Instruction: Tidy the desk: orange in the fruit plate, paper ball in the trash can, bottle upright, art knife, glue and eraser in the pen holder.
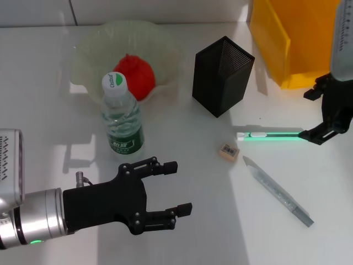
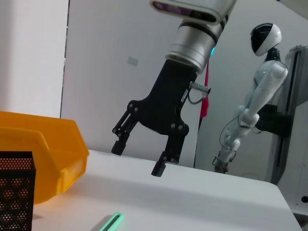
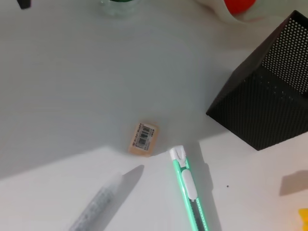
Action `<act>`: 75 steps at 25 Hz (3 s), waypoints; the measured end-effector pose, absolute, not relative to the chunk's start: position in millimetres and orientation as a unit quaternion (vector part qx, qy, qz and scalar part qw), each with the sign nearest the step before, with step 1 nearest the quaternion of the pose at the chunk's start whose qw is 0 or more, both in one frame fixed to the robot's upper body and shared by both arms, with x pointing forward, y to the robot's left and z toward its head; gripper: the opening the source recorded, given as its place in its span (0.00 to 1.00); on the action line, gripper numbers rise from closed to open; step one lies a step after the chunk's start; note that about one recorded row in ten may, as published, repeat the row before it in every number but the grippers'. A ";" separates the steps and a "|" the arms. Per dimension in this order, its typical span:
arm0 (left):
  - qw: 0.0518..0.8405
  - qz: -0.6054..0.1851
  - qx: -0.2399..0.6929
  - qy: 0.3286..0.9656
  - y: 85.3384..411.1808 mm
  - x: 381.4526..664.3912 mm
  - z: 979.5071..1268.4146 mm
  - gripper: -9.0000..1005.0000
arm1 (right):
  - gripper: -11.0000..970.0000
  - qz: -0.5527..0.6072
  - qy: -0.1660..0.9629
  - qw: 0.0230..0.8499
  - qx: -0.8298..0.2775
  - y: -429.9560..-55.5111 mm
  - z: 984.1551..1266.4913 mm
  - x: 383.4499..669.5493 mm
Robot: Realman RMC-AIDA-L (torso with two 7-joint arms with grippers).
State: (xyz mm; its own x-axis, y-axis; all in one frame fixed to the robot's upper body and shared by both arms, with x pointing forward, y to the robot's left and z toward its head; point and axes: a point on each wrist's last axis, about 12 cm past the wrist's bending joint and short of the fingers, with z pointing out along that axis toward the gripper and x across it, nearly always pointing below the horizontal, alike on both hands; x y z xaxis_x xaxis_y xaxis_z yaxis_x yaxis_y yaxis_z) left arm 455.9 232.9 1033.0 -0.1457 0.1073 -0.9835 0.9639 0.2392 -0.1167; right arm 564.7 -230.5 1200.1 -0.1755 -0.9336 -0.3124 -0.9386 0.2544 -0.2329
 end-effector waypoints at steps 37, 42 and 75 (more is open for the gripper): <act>0.484 -0.439 0.434 0.619 232.5 456.4 1032.4 0.81 | 0.54 0.055 0.761 0.190 -0.618 -194.3 1126.1 601.7; 0.485 -0.439 0.435 0.619 232.3 456.8 1032.6 0.81 | 0.55 0.054 0.762 0.190 -0.617 -193.3 1123.7 603.9; 0.487 -0.440 0.434 0.617 232.5 457.4 1033.5 0.81 | 0.19 0.071 0.770 0.178 -0.609 -189.1 1119.2 610.5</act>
State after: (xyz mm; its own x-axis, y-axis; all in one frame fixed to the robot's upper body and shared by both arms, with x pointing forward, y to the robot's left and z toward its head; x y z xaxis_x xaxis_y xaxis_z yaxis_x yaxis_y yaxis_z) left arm 457.4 232.5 1033.5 -0.1498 0.1078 -0.9828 0.9642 0.2360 -0.1211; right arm 610.5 -189.1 1119.2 -0.1945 -0.9121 -0.3608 -0.9629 0.2478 -0.1073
